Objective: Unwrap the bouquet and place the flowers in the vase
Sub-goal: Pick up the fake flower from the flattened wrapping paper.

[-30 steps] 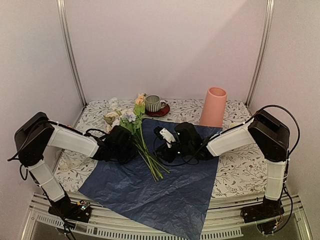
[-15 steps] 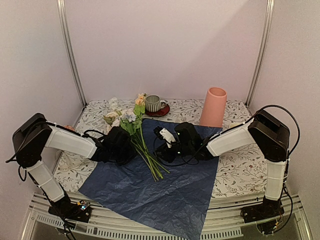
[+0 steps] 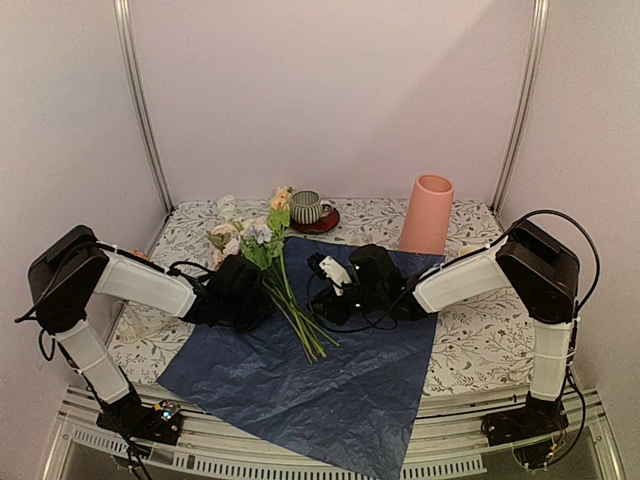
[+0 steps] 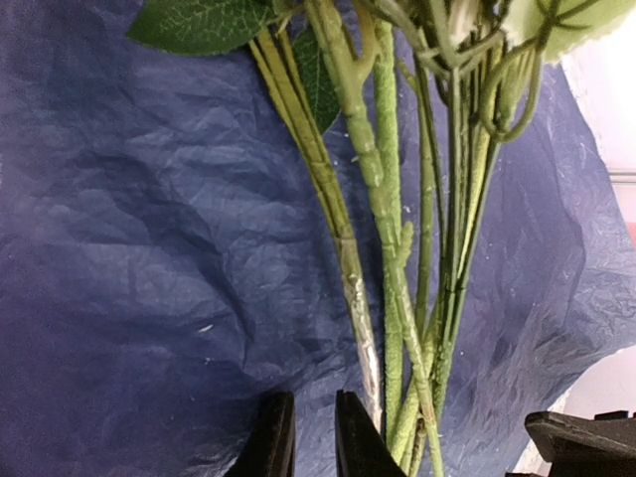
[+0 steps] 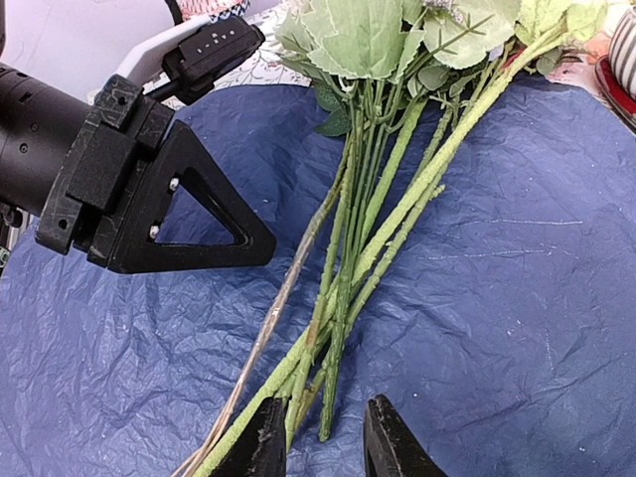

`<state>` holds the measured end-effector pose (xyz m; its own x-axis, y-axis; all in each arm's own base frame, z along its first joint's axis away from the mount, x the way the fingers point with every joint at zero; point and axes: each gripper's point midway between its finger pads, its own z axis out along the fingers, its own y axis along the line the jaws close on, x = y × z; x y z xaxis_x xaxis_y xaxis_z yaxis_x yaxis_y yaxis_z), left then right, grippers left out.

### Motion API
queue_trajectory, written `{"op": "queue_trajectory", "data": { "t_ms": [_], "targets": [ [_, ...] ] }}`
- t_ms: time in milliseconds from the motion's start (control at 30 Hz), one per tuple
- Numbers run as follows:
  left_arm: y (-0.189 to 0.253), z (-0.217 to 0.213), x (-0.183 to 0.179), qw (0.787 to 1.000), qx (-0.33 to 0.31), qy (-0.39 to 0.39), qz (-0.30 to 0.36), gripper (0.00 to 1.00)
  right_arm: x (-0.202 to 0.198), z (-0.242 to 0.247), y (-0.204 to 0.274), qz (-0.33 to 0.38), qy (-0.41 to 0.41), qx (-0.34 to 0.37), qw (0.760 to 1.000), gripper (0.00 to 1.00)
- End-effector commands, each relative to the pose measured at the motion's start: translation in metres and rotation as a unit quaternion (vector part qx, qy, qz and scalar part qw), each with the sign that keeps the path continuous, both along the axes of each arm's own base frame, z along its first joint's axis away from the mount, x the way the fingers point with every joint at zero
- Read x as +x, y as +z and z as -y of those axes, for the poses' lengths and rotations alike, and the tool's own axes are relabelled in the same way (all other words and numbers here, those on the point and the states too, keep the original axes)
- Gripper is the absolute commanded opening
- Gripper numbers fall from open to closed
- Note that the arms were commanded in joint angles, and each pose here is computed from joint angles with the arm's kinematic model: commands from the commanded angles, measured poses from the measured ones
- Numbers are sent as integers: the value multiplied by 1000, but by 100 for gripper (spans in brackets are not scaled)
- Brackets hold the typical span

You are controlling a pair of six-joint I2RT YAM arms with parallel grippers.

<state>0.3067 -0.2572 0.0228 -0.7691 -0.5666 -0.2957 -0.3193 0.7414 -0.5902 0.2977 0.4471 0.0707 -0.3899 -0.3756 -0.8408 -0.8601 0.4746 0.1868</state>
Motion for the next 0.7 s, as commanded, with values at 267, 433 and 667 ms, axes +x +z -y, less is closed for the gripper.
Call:
{"op": "queue_trajectory", "data": {
  "t_ms": [267,433,667],
  "targets": [
    [1,5,6,1000,-8,1,0,18,-1,-1,15,13,0,7,1000,28],
    [-2,10,6,1000,-12,-6,-8,24,-1,-1,15,14,0,7,1000,28],
    [-10,17,7,1000,-18,-14,-17,25,-1,-1,15,15,0,6,1000,28]
  ]
}}
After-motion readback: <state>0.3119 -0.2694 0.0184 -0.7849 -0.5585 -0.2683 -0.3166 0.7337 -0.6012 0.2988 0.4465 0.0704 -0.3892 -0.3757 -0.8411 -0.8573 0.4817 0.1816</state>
